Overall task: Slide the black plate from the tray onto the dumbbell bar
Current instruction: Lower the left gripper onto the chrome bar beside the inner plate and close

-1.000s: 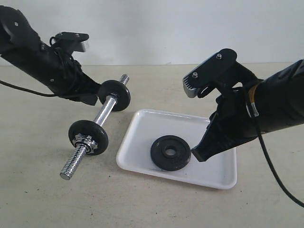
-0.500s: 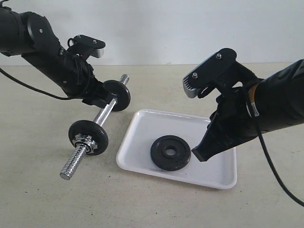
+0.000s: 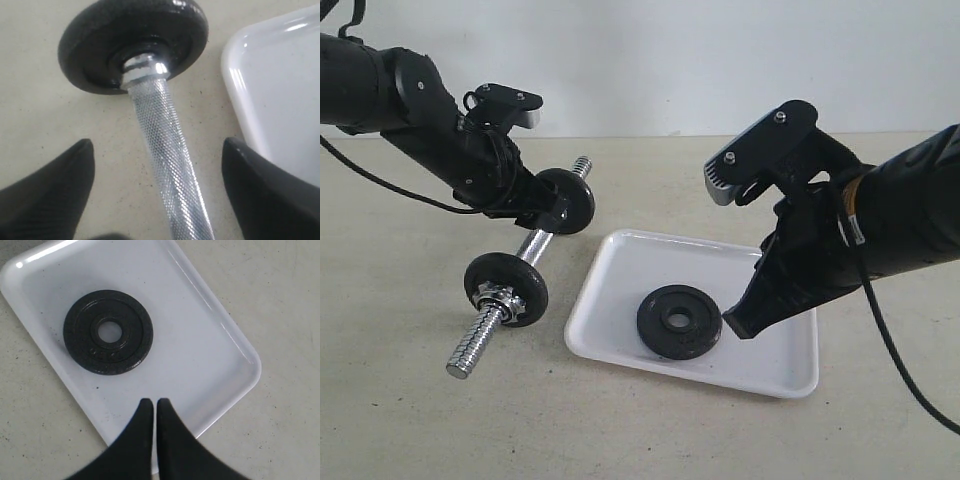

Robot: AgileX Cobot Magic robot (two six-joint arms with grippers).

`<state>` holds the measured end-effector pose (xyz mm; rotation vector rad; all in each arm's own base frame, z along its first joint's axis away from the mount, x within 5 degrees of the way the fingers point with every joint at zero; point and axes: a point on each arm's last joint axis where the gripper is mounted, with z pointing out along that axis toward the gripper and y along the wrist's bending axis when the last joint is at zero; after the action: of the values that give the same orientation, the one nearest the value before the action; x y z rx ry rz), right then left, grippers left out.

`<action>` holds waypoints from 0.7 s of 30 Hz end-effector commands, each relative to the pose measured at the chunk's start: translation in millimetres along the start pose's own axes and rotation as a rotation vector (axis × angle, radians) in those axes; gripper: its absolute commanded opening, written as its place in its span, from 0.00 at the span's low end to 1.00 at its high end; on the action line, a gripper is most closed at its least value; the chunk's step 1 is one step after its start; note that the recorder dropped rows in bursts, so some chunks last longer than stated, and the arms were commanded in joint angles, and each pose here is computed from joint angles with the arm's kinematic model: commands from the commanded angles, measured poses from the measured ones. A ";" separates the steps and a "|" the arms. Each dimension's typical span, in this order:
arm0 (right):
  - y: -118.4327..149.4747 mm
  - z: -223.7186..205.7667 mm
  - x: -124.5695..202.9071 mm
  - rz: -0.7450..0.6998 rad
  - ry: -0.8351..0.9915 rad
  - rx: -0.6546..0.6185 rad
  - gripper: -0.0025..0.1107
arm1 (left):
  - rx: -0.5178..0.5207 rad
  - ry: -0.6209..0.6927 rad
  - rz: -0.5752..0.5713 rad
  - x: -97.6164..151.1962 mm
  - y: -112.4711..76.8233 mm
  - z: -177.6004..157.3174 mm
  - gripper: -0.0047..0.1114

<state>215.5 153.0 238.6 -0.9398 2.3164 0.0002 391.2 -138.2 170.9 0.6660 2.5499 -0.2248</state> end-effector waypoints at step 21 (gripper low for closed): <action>-0.3 -1.7 -10.3 -0.039 -0.096 0.004 0.02 | -0.059 -0.052 0.099 4.4 -8.8 53.9 0.62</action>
<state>218.9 157.9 242.7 -0.9458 2.2359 0.0360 404.0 -156.5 128.5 0.7330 2.4602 -0.1407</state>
